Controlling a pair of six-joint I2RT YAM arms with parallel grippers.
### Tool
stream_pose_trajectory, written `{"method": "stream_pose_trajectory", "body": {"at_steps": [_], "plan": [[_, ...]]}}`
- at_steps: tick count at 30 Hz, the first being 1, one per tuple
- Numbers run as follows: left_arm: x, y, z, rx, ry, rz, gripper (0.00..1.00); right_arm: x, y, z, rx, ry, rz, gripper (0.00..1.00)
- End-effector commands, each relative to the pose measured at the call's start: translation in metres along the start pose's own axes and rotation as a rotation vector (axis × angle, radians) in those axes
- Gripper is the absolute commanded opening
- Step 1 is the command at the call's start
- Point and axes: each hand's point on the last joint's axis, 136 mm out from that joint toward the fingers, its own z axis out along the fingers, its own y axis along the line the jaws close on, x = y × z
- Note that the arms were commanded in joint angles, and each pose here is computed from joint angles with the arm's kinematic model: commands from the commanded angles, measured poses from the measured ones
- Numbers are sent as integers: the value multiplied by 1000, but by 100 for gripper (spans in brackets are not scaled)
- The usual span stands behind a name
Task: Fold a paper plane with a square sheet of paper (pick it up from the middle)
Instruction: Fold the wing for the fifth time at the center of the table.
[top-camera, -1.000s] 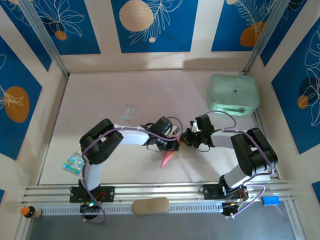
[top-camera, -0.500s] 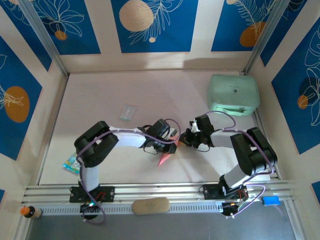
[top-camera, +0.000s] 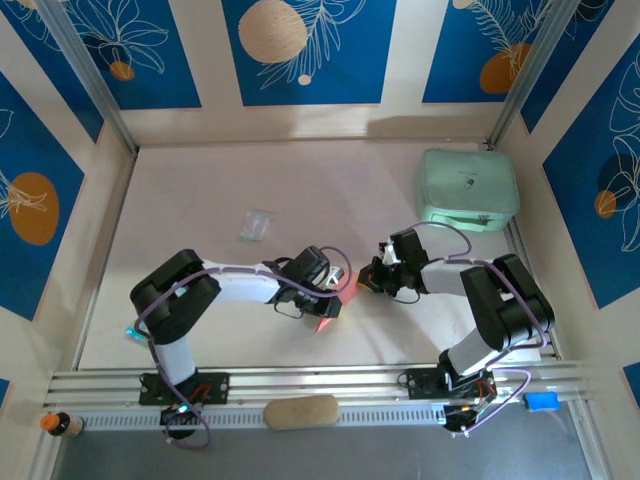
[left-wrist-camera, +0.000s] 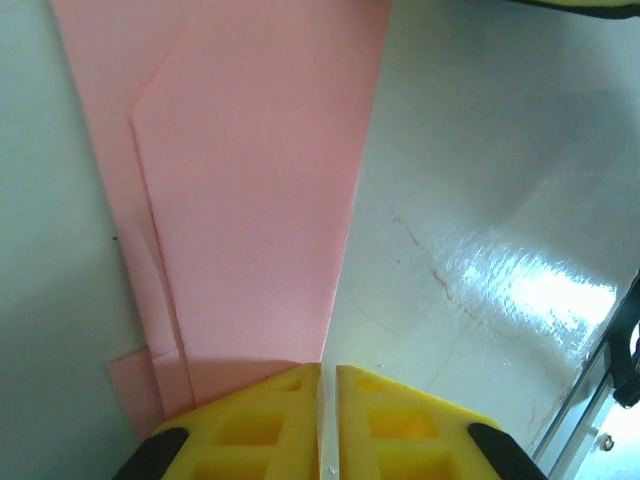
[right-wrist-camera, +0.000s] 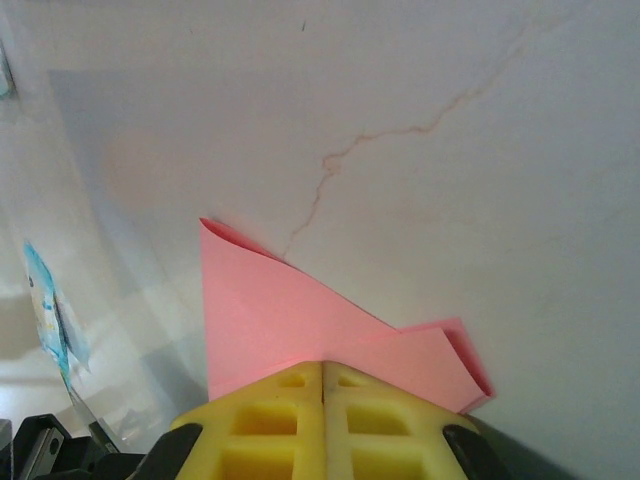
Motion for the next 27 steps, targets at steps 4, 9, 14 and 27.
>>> {"method": "stream_pose_trajectory", "body": {"at_steps": [4,9,14,27], "plan": [[48,24,-6,-109,142,-13,12,7,-35,2,134,14,54,0],[50,25,-15,-126,125,1,13,7,-34,2,131,15,54,0],[31,7,-25,-81,33,26,16,7,-32,2,121,18,50,0],[31,8,-5,-50,78,0,13,8,-32,3,121,27,51,0]]}}
